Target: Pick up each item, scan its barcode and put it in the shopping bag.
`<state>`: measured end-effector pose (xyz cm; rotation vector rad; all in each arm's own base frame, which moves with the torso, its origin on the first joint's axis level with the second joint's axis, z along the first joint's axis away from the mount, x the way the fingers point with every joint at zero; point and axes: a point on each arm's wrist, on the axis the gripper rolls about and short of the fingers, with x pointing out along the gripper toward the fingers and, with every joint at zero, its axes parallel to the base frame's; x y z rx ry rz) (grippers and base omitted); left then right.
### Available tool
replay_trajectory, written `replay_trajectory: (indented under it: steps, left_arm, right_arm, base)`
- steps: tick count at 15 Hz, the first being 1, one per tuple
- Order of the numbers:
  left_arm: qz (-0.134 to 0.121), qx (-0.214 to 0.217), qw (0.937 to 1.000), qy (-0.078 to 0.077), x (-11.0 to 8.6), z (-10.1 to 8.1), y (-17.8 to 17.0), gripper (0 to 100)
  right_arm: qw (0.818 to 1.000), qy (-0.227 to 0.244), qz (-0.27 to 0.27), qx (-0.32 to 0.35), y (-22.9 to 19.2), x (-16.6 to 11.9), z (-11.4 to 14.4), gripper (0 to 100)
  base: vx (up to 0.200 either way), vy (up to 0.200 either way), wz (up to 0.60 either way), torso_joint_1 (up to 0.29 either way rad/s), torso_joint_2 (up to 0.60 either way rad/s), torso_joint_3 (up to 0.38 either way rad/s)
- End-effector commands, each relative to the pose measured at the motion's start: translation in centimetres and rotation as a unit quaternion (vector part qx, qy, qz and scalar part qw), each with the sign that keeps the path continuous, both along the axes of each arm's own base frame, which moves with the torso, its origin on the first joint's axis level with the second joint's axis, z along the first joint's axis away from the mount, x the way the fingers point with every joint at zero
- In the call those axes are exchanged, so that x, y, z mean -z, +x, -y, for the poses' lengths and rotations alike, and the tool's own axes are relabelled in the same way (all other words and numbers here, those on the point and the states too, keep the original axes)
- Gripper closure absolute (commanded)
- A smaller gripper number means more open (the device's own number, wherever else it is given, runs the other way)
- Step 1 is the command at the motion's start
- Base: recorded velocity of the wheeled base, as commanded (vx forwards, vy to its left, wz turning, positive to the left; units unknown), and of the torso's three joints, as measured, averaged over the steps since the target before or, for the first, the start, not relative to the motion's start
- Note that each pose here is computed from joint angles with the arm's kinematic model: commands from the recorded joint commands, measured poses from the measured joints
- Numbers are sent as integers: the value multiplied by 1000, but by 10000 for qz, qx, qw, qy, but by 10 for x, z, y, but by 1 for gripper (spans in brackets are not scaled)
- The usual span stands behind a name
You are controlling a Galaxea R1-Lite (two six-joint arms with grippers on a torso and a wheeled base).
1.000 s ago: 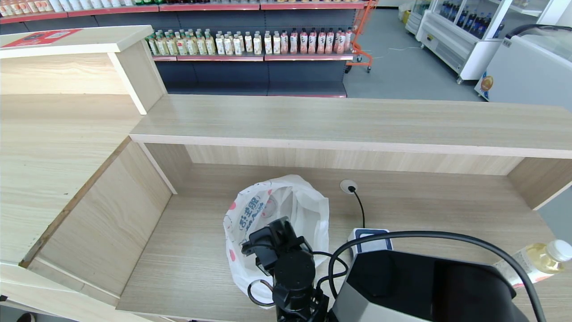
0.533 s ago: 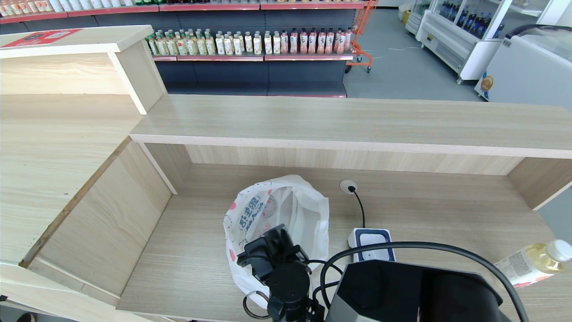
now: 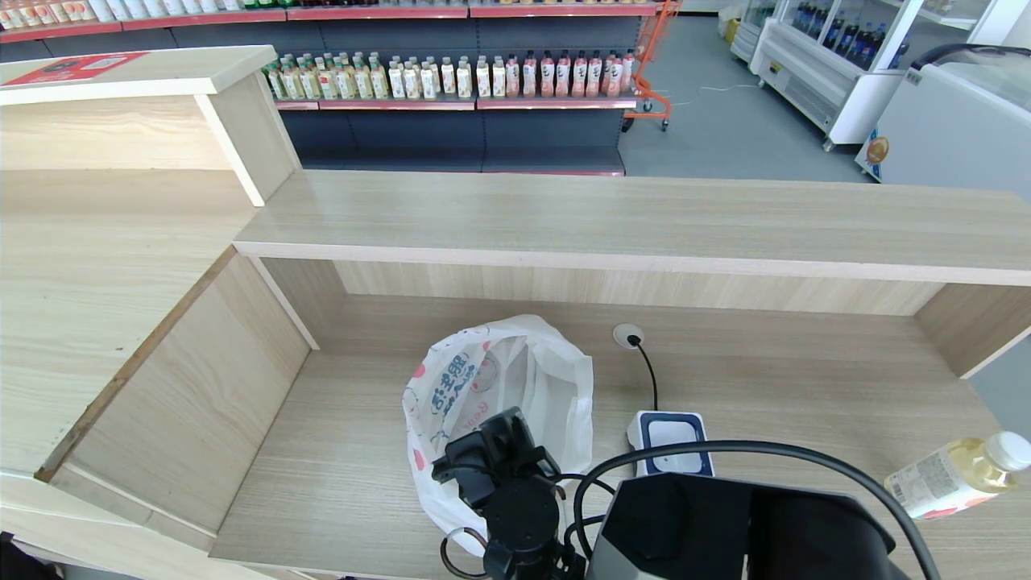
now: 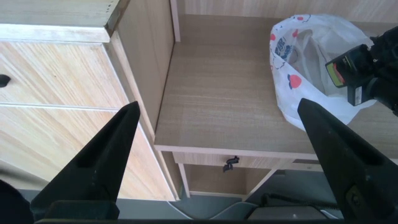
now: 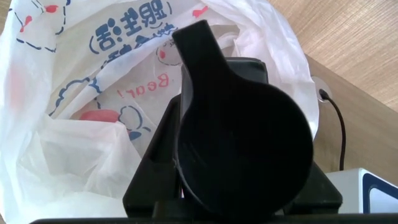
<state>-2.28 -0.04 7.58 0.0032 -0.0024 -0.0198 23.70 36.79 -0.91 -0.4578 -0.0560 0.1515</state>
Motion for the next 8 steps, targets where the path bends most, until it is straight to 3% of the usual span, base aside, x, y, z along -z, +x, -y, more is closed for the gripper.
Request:
replay_trajectory:
  steps: [1, 8]
  left_arm:
    - [4, -7, 10000, -1, 0, 0, 0, 0]
    - [4, -7, 10000, -1, 0, 0, 0, 0]
  right_arm:
    - [10000, -37, -20, -2, 0, 3, 0, 100]
    - [10000, -41, 0, 14, 0, 3, -1, 100]
  base:
    - [0, 0, 0, 0, 0, 0]
    - [0, 0, 0, 0, 0, 0]
